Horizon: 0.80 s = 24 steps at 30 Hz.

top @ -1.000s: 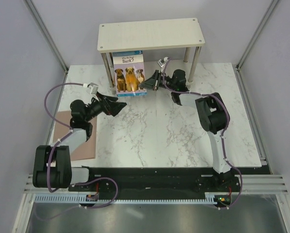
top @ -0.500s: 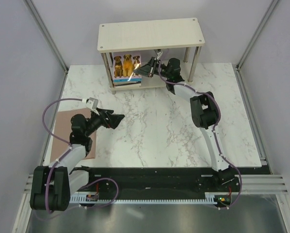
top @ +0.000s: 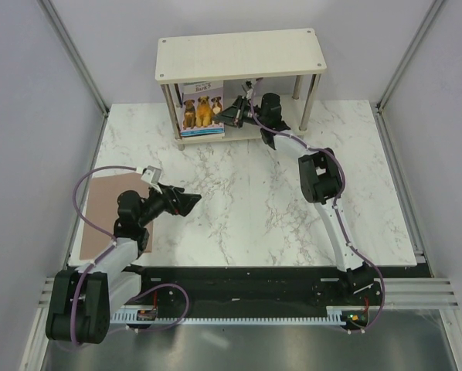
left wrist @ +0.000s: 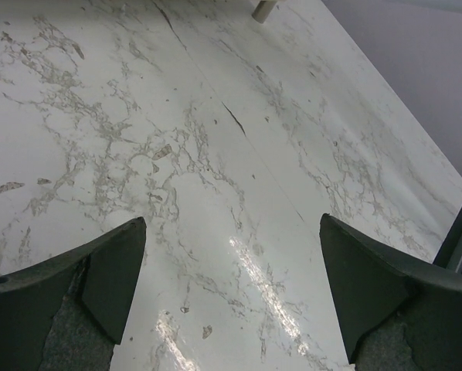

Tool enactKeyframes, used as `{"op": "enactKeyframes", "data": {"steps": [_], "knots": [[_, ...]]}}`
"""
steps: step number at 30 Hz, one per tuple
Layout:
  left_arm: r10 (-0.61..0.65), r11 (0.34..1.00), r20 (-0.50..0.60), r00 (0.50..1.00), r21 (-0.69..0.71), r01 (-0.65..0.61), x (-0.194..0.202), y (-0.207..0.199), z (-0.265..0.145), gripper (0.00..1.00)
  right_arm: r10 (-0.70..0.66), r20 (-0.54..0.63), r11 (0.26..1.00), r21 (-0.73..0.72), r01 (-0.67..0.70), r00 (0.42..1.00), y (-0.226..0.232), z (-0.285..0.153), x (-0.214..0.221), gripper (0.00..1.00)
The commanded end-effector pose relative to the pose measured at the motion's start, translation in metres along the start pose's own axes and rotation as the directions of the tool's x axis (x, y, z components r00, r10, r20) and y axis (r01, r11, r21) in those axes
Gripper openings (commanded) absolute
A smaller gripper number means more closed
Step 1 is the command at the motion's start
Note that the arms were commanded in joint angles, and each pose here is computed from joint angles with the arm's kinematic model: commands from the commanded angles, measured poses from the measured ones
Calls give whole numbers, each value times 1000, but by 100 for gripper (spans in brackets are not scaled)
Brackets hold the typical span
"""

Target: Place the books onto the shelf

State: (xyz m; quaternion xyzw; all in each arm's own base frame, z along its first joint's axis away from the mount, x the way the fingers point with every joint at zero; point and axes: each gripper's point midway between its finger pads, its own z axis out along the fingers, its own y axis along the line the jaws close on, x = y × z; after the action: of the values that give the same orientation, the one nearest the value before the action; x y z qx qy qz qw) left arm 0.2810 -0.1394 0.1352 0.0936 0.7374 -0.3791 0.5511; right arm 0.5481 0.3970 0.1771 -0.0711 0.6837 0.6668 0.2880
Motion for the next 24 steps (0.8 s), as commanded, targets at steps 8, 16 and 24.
{"op": "enactKeyframes", "data": {"steps": [8,16,24], "knots": [[48,999,15,999,2,-48,-1,-1,1,100,-37,5,999,-8,37,999,18,17,-15,18],[49,999,10,999,3,-49,0,-2,2,100,-34,-3,999,11,34,999,14,15,-11,56],[49,999,3,999,7,-49,2,-2,3,100,-63,3,998,22,63,998,26,9,-12,78]]}}
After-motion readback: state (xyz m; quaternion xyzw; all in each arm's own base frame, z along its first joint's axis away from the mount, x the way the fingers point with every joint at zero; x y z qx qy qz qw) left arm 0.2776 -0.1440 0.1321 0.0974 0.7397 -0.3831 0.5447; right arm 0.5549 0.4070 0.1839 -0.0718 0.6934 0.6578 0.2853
